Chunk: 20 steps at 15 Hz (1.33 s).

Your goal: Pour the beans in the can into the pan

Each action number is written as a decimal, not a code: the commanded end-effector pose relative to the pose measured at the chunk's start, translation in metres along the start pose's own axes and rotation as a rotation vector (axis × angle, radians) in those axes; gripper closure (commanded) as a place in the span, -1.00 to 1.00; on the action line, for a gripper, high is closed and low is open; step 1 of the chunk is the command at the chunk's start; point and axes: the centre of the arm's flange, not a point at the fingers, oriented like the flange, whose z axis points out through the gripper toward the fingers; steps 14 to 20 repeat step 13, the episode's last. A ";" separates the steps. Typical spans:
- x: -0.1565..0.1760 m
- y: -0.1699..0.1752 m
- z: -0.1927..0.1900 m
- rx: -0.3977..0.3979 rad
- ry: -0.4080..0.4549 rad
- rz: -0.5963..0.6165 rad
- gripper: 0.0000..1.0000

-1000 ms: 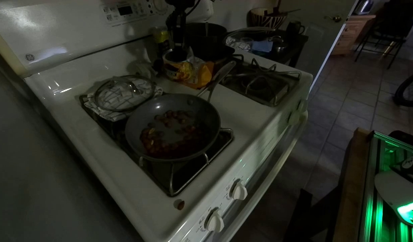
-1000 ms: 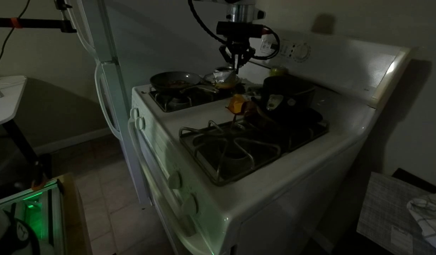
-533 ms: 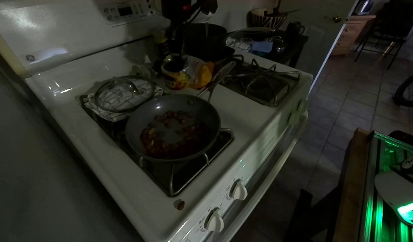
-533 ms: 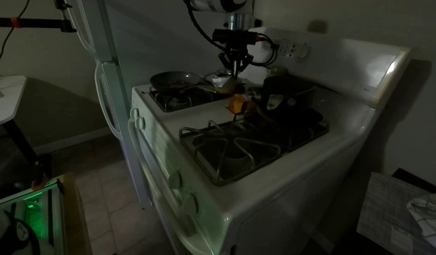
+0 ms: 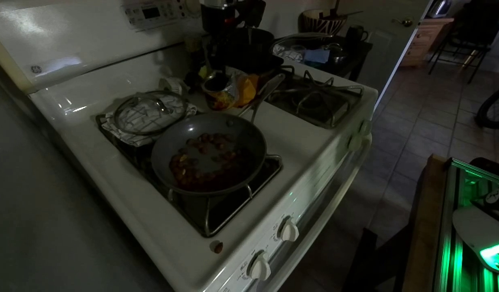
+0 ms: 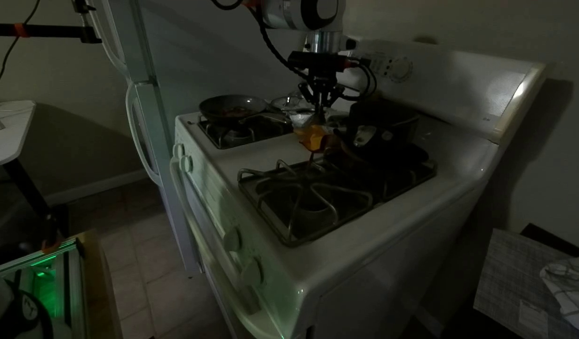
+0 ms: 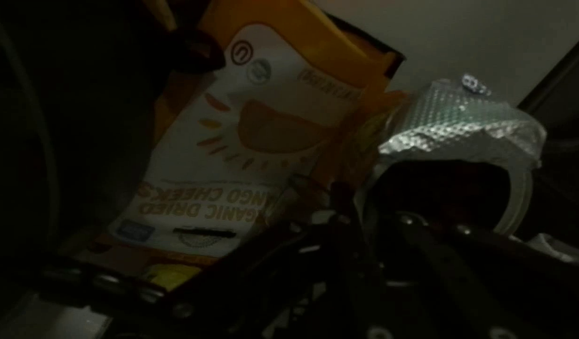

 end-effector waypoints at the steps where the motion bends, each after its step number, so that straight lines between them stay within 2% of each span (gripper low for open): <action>1: 0.014 -0.006 0.009 -0.005 -0.008 -0.001 0.24; 3: 0.016 -0.011 0.006 0.000 -0.002 -0.013 -0.01; 5: 0.012 -0.007 -0.011 -0.031 -0.007 -0.007 -0.32; 7: 0.000 0.000 -0.045 -0.106 0.006 -0.018 -0.63; 9: -0.021 0.005 -0.094 -0.188 0.078 -0.101 -0.94; 11: -0.042 0.011 -0.142 -0.270 0.163 -0.153 -1.00; 12: -0.004 0.014 -0.110 -0.212 0.117 -0.108 -0.87; 13: -0.012 0.015 -0.135 -0.240 0.145 -0.124 -0.99; 20: -0.012 0.015 -0.135 -0.240 0.145 -0.124 -0.99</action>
